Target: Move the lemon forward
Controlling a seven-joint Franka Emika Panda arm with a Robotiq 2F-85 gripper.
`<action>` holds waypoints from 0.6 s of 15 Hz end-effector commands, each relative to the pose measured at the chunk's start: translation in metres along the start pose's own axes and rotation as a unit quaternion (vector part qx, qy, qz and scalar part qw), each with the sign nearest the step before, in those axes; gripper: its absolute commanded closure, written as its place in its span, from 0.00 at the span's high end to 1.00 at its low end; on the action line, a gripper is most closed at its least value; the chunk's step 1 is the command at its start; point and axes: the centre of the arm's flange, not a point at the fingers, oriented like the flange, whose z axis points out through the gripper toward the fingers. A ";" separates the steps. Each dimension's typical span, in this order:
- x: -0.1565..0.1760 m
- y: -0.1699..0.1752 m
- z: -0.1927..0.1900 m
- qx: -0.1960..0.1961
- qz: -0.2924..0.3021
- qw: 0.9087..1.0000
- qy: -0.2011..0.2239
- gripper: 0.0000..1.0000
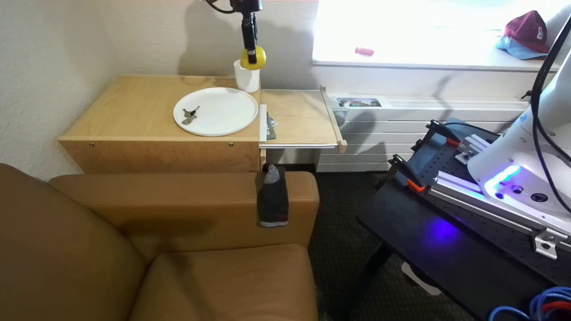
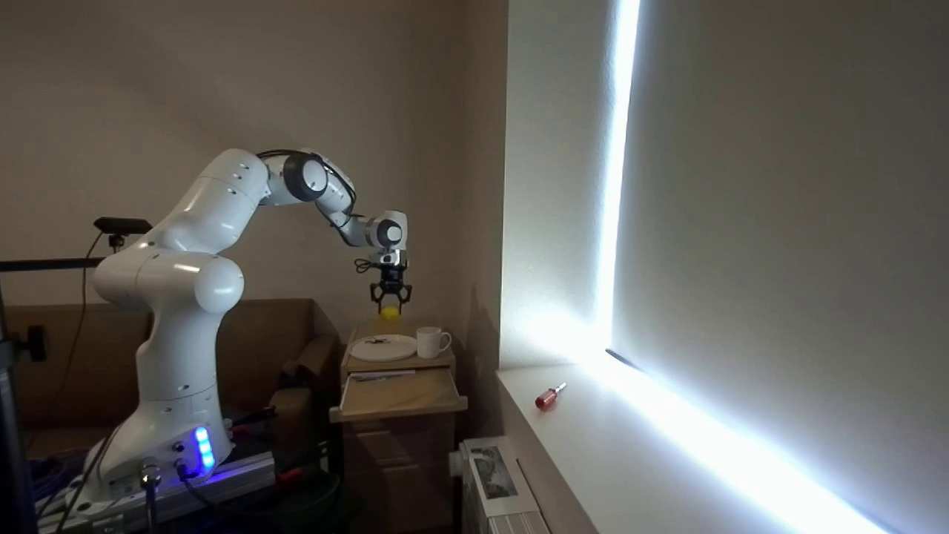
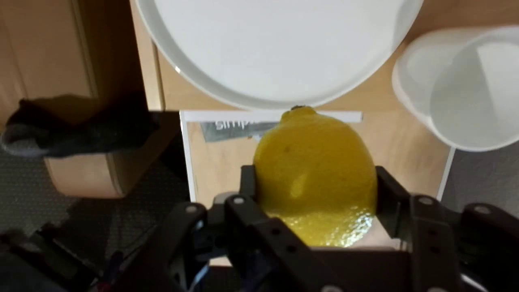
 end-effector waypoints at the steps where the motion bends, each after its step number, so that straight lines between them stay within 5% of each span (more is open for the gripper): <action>1: 0.088 -0.011 0.001 -0.054 -0.023 0.997 0.040 0.44; 5: 0.168 -0.043 0.047 -0.119 0.019 0.991 0.066 0.44; 9: 0.205 -0.048 0.122 -0.070 0.111 0.991 -0.009 0.44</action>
